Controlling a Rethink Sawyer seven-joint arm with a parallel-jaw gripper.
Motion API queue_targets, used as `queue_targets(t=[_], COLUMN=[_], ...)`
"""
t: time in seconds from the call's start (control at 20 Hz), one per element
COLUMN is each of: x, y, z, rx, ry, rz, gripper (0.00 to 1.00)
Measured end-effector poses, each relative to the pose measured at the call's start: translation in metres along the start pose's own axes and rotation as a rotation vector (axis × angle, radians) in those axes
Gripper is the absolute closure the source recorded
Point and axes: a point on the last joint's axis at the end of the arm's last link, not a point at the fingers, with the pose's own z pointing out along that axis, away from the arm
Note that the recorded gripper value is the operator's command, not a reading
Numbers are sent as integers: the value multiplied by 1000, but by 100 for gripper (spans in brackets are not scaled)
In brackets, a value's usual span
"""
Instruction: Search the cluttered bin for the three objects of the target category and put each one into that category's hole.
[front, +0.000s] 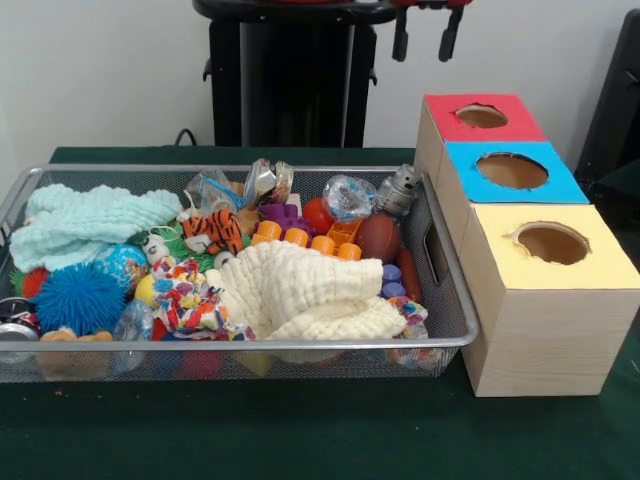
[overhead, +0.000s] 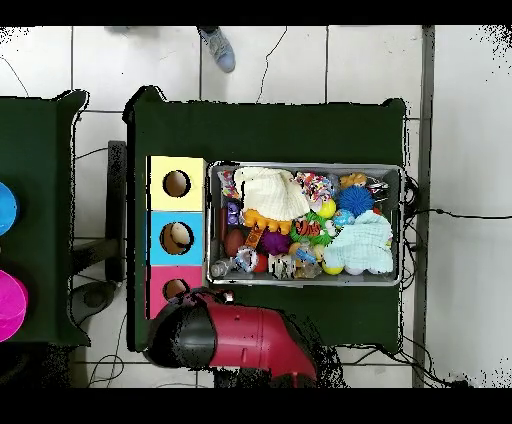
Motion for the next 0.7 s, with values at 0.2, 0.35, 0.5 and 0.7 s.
queue_targets(t=[0.2,0.35,0.5,0.7], x=[-11,-22,-33,-47], y=[-17,-34,-52,-72], z=[11,20,29,38], rx=[2,3,6,5], ry=[10,12,12,5], rz=[12,20,23,26], gripper=[0,0,0,0])
